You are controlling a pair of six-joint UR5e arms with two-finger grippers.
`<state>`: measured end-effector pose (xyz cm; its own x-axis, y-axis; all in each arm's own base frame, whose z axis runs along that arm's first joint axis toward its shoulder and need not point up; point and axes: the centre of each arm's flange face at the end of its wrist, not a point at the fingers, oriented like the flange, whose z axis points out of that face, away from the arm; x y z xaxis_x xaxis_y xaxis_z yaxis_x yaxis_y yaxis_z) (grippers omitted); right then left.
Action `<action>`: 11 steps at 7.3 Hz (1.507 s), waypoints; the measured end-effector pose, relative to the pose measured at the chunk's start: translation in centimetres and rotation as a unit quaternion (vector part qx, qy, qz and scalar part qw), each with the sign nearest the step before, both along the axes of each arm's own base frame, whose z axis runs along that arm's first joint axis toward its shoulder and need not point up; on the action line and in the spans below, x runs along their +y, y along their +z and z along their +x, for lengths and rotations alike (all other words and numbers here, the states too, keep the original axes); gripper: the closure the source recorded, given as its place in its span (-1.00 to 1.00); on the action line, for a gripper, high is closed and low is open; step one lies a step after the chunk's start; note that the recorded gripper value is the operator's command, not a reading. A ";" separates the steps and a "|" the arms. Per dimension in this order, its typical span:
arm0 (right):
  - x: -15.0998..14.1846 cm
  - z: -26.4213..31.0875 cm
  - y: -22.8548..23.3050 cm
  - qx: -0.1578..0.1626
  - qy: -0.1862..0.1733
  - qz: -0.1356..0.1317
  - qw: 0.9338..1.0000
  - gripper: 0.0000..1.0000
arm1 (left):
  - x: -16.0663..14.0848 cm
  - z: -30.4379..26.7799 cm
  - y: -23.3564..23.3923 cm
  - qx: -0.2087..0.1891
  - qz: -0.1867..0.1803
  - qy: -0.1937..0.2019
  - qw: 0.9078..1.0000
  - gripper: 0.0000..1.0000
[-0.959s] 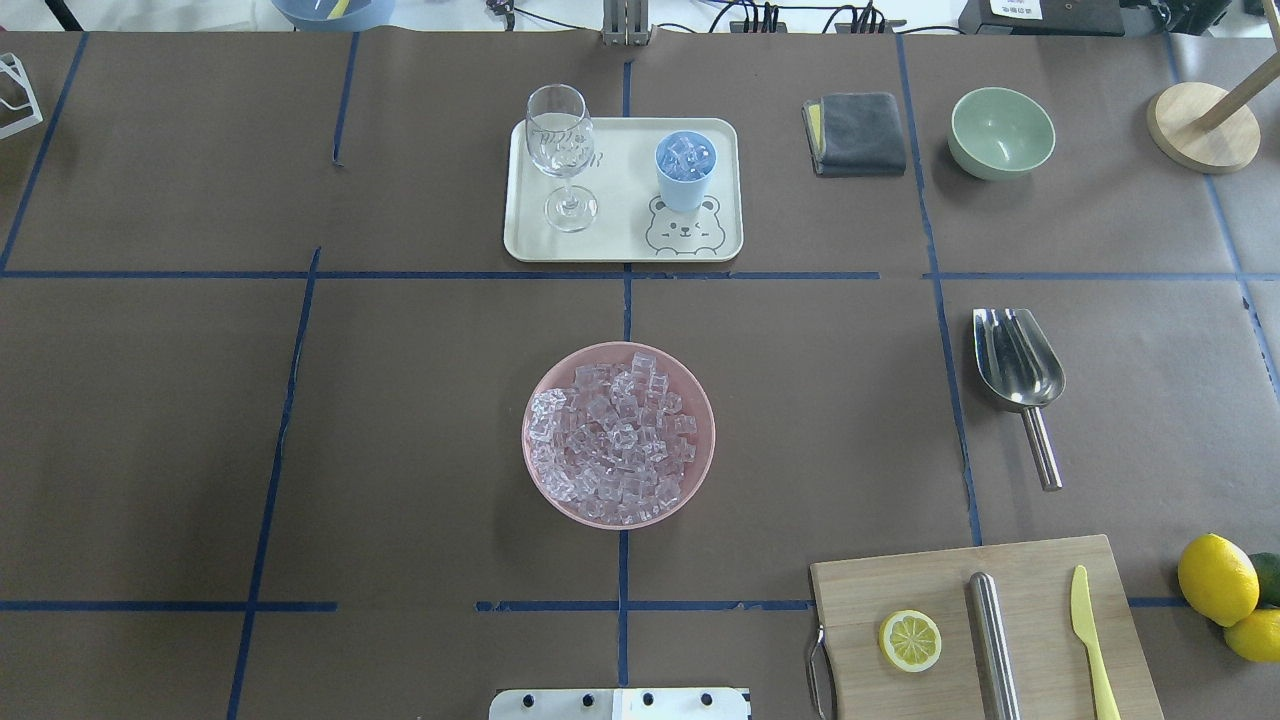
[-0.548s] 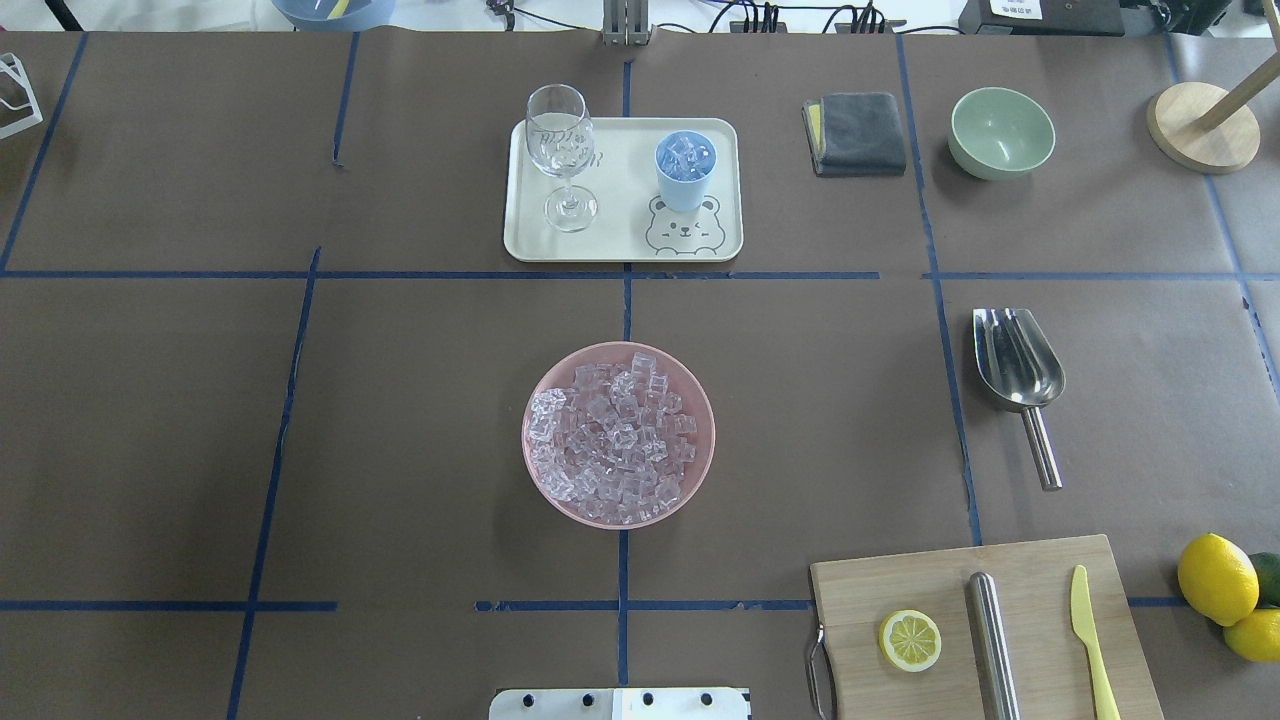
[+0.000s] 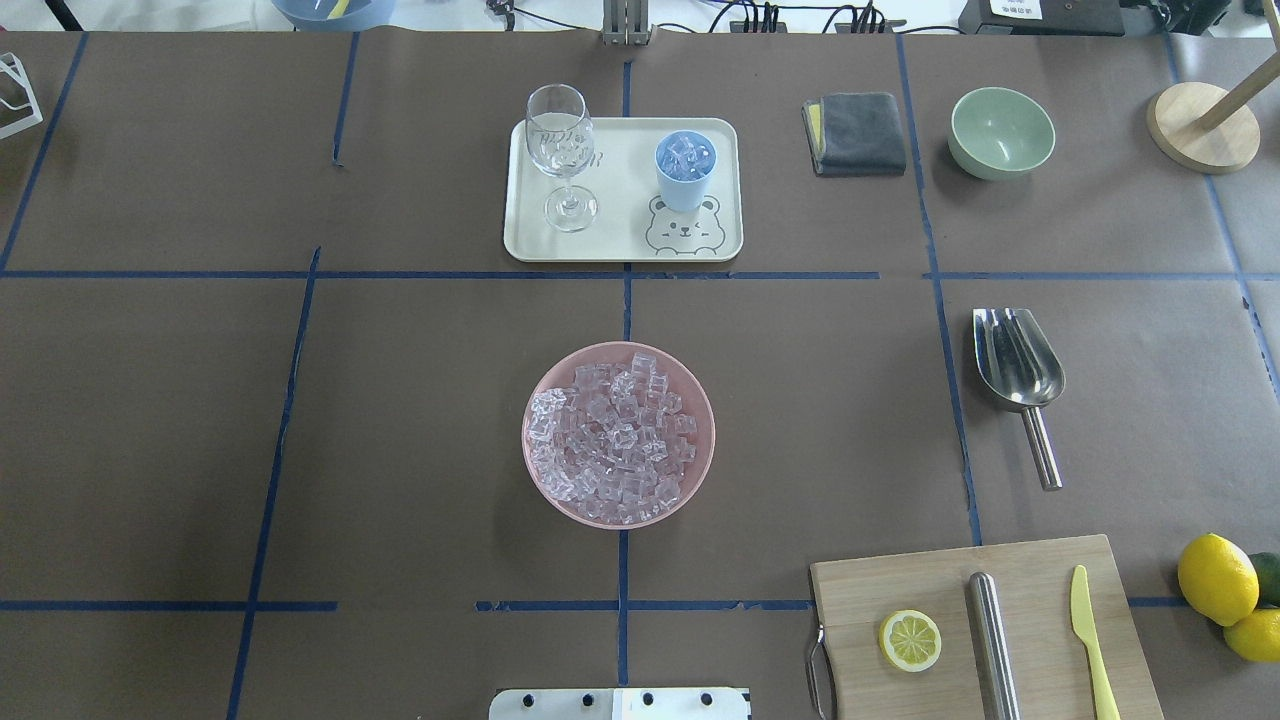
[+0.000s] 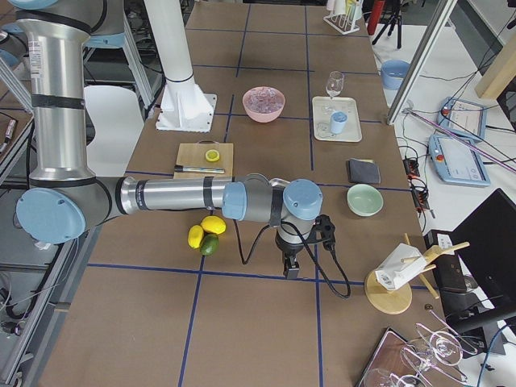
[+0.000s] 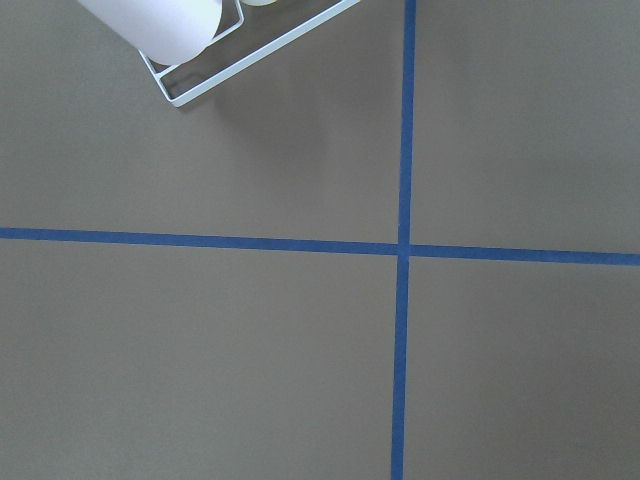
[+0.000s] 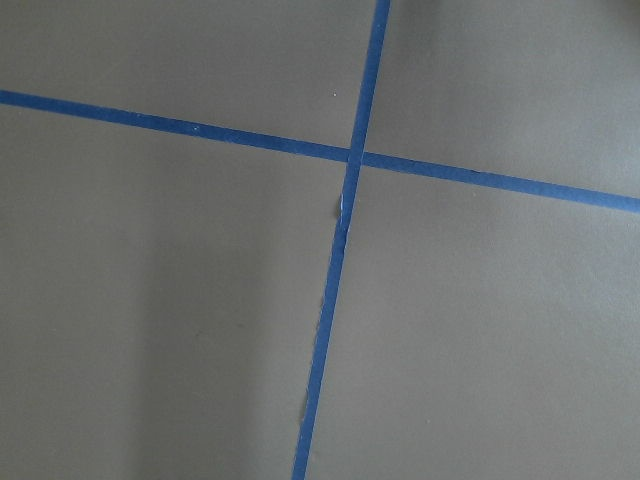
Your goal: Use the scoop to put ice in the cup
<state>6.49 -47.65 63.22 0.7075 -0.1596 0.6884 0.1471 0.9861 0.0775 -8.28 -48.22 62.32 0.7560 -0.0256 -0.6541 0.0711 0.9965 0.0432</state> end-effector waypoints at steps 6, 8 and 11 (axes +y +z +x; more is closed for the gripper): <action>-0.1 -0.6 0.0 -0.004 -0.002 -0.005 1.000 -1.00 | 1.3 0.8 1.2 0.041 -0.018 0.047 0.998 -1.00; -0.1 -0.7 0.1 -0.004 -0.003 -0.006 1.000 -1.00 | 0.7 0.9 0.7 0.042 -0.018 0.048 0.998 -1.00; -0.1 -0.9 0.1 -0.004 -0.004 -0.007 1.000 -1.00 | -0.4 0.9 -0.2 0.041 -0.009 0.049 0.998 -1.00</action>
<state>5.54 -47.73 63.35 0.7000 -0.1555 0.6970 0.1552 0.9858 0.0641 -7.38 -48.60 62.11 0.6995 0.0325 -0.7139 -0.0237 0.9995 0.0223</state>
